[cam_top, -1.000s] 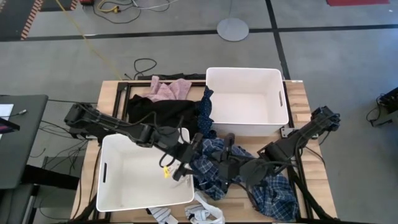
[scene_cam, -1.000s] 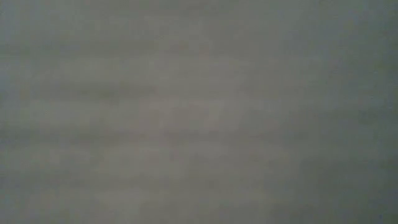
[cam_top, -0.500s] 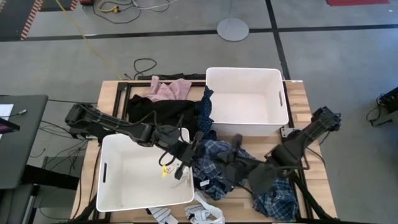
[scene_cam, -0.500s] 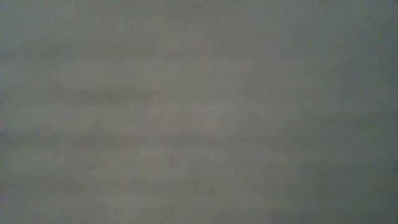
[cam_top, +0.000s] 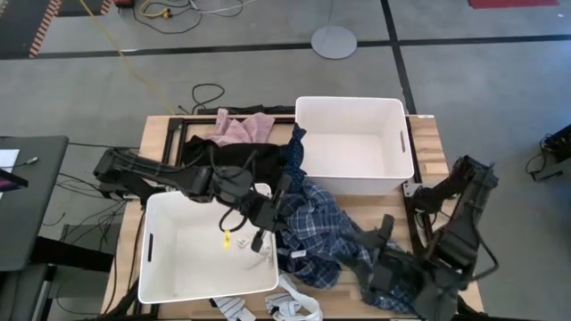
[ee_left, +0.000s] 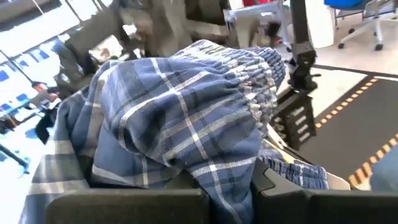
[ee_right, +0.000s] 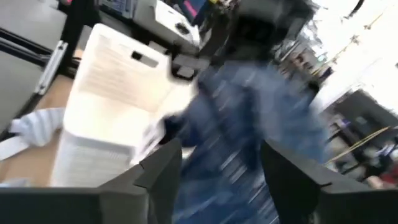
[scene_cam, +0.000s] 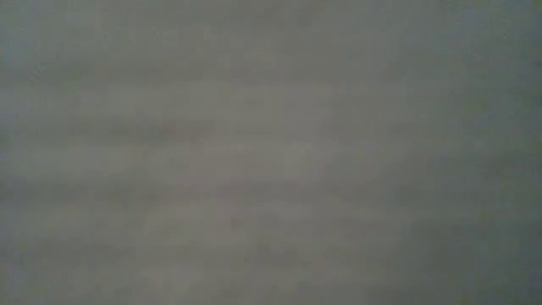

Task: Sort clothes
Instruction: Put the blue pajamas into the top laundry bin

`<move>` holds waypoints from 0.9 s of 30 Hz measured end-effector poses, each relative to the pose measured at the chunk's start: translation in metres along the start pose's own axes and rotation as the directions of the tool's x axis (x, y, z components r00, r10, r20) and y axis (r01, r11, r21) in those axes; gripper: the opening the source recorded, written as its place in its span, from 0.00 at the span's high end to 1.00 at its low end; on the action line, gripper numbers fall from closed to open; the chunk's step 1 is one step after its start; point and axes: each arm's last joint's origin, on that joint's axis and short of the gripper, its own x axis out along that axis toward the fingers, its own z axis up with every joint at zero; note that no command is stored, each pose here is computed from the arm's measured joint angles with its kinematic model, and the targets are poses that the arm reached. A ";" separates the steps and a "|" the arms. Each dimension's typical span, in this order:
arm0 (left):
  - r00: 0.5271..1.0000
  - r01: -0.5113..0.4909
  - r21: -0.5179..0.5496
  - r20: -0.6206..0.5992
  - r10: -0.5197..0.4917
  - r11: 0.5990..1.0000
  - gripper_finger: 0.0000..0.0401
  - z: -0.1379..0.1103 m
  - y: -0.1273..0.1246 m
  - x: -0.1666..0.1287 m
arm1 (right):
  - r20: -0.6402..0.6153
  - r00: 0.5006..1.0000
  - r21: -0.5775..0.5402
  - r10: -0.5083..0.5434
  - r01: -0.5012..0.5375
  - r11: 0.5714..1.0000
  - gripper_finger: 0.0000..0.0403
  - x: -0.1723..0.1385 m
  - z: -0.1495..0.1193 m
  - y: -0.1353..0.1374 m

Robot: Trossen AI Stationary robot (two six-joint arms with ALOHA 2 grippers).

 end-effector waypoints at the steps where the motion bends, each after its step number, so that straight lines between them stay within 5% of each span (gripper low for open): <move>1: 1.000 -0.012 0.011 -0.001 0.012 1.000 0.96 0.007 0.004 -0.003 | -0.016 1.000 0.021 0.006 -0.006 1.000 0.40 -0.002 -0.004 0.001; 8: 0.995 -0.097 0.057 -0.004 0.098 0.994 0.96 0.048 0.027 -0.027 | -0.241 0.968 0.190 0.066 -0.020 0.982 0.39 -0.002 -0.044 0.004; 14: 0.989 -0.146 0.058 0.025 0.145 0.988 0.96 0.074 0.040 -0.046 | -0.414 0.910 0.138 -0.022 0.086 0.987 0.39 0.010 -0.072 0.030; 27: 0.983 -0.181 0.050 0.019 0.180 0.982 0.96 0.082 0.045 -0.054 | -0.532 0.834 0.201 -0.148 0.294 0.934 0.39 0.059 -0.126 0.071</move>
